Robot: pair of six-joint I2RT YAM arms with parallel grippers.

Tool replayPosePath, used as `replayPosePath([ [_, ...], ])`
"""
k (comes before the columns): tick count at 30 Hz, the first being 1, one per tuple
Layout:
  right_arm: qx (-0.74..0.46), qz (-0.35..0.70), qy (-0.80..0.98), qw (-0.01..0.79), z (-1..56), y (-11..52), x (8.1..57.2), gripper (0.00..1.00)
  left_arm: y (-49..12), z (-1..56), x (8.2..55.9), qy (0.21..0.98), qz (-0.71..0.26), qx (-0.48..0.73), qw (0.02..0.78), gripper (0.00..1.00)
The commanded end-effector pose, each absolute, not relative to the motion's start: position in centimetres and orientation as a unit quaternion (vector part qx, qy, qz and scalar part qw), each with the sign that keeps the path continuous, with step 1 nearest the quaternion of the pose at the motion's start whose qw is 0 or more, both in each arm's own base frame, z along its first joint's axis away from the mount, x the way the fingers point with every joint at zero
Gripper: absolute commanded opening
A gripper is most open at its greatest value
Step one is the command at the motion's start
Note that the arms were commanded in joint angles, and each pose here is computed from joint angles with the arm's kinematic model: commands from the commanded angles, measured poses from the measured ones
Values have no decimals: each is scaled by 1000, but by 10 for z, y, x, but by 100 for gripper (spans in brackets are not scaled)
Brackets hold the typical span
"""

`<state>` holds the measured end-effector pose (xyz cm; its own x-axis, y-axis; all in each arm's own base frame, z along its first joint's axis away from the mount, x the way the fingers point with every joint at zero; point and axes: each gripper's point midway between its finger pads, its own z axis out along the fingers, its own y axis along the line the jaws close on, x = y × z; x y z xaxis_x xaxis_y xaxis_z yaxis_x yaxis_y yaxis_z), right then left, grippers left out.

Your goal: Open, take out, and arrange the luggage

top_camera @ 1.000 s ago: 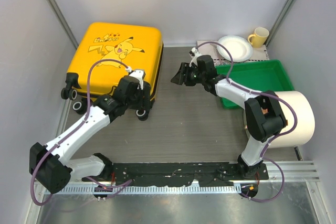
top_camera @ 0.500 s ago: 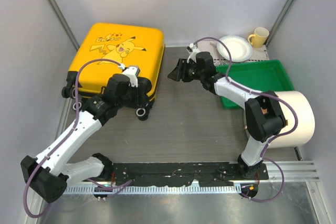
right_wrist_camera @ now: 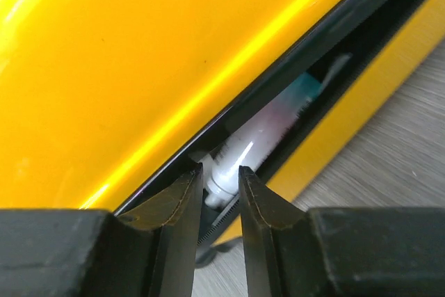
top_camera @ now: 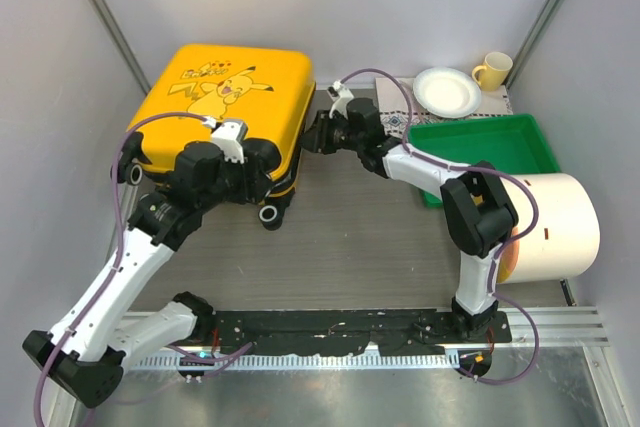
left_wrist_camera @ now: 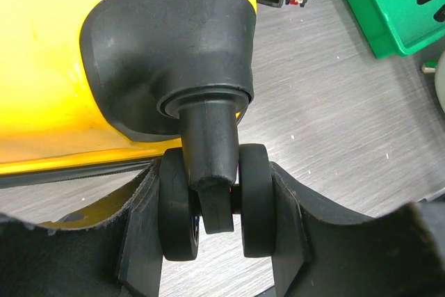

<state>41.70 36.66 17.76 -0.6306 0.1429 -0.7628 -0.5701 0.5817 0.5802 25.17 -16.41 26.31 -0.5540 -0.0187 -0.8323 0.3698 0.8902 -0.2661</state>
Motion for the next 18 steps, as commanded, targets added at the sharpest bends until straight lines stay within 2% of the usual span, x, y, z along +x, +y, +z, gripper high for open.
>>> replayPosePath([
  [1, -153, 506, 709, 466, 258, 405, 420, 34, -181, 353, 248, 761, -280, 147, 566, 0],
  [2, -154, 521, 691, 476, 273, 410, 420, 37, -178, 355, 248, 760, -274, 147, 571, 0],
  [3, -149, 532, 681, 480, 284, 412, 419, 38, -176, 356, 247, 758, -271, 148, 574, 16],
  [5, -146, 544, 657, 500, 305, 416, 419, 41, -167, 355, 247, 761, -250, 144, 581, 61],
  [6, -145, 550, 646, 509, 317, 417, 418, 41, -161, 356, 249, 762, -237, 137, 587, 92],
  [7, -148, 554, 639, 512, 322, 420, 416, 41, -156, 354, 249, 766, -223, 135, 588, 99],
  [14, -166, 579, 608, 517, 352, 438, 405, 40, -74, 403, 264, 718, -38, 82, 690, 100],
  [16, -177, 579, 602, 521, 354, 443, 403, 40, -77, 417, 257, 698, -15, 156, 698, 100],
  [18, -183, 580, 597, 522, 357, 448, 400, 41, -124, 425, 232, 662, -93, 306, 678, 96],
])
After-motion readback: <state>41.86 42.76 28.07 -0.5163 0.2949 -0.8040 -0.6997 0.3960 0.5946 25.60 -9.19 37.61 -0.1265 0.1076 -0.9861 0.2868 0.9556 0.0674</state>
